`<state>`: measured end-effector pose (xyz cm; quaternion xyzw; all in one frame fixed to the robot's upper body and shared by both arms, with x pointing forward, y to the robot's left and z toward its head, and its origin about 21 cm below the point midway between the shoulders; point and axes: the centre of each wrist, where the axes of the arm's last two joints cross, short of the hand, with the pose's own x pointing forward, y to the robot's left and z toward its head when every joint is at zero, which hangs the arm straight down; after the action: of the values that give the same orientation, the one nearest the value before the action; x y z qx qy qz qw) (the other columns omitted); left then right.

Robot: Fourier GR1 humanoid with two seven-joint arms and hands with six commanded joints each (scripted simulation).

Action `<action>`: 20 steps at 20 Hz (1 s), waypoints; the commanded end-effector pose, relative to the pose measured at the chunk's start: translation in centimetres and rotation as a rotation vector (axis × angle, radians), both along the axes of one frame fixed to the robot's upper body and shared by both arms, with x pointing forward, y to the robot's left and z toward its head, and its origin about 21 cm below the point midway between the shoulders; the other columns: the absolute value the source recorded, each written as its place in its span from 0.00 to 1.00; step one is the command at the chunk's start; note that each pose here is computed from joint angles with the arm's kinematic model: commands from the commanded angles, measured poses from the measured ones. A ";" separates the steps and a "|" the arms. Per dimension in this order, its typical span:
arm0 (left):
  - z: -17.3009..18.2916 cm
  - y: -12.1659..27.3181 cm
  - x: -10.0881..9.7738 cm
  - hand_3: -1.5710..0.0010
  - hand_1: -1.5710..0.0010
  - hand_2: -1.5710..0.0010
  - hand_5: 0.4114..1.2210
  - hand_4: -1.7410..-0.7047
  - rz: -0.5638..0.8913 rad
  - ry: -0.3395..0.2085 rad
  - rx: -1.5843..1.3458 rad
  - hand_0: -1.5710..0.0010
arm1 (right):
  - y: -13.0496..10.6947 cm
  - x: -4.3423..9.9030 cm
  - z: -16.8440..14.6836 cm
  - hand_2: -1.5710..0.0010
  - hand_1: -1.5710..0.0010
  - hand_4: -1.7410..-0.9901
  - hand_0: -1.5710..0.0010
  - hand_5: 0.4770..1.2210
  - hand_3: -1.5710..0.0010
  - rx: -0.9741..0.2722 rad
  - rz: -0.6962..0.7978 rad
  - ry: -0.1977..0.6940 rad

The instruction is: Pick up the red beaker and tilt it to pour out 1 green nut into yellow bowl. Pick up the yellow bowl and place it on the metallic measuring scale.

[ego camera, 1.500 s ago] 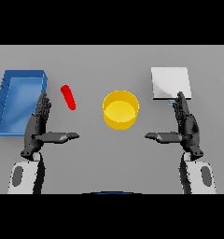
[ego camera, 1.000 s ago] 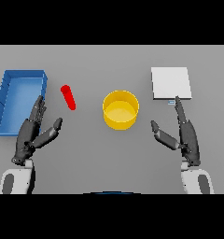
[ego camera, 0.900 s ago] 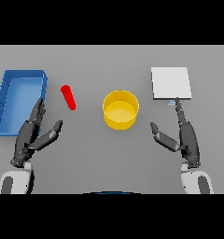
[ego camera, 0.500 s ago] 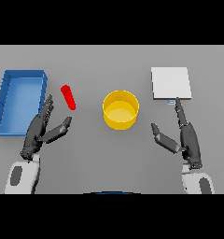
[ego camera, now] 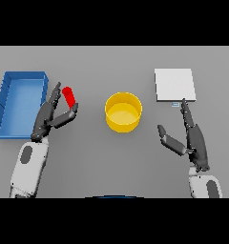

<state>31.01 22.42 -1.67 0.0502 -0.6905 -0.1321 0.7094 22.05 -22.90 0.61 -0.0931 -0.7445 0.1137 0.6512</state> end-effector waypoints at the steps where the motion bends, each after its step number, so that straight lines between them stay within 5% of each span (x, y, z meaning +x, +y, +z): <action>1: -0.1 0.0 0.3 1.00 1.00 1.00 0.33 0.45 -0.004 -0.005 -0.006 1.00 | 0.0 0.1 0.0 1.00 1.00 0.63 1.00 0.21 1.00 0.001 -0.003 0.004; 18: -0.9 -2.1 4.8 1.00 1.00 1.00 0.36 0.38 -0.021 -0.002 -0.041 1.00 | 0.2 -0.1 0.2 1.00 1.00 0.64 1.00 0.22 1.00 0.006 -0.007 0.013; 20: -1.1 -2.3 5.0 0.92 0.91 0.88 0.42 0.32 0.006 -0.007 -0.073 0.92 | 0.2 -0.3 0.4 1.00 1.00 0.64 1.00 0.22 1.00 0.007 -0.011 0.000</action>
<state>36.04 20.09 -2.77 0.0274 -0.6964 -0.1044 0.7095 21.78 -22.69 1.00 -0.0946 -0.7451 0.1077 0.6514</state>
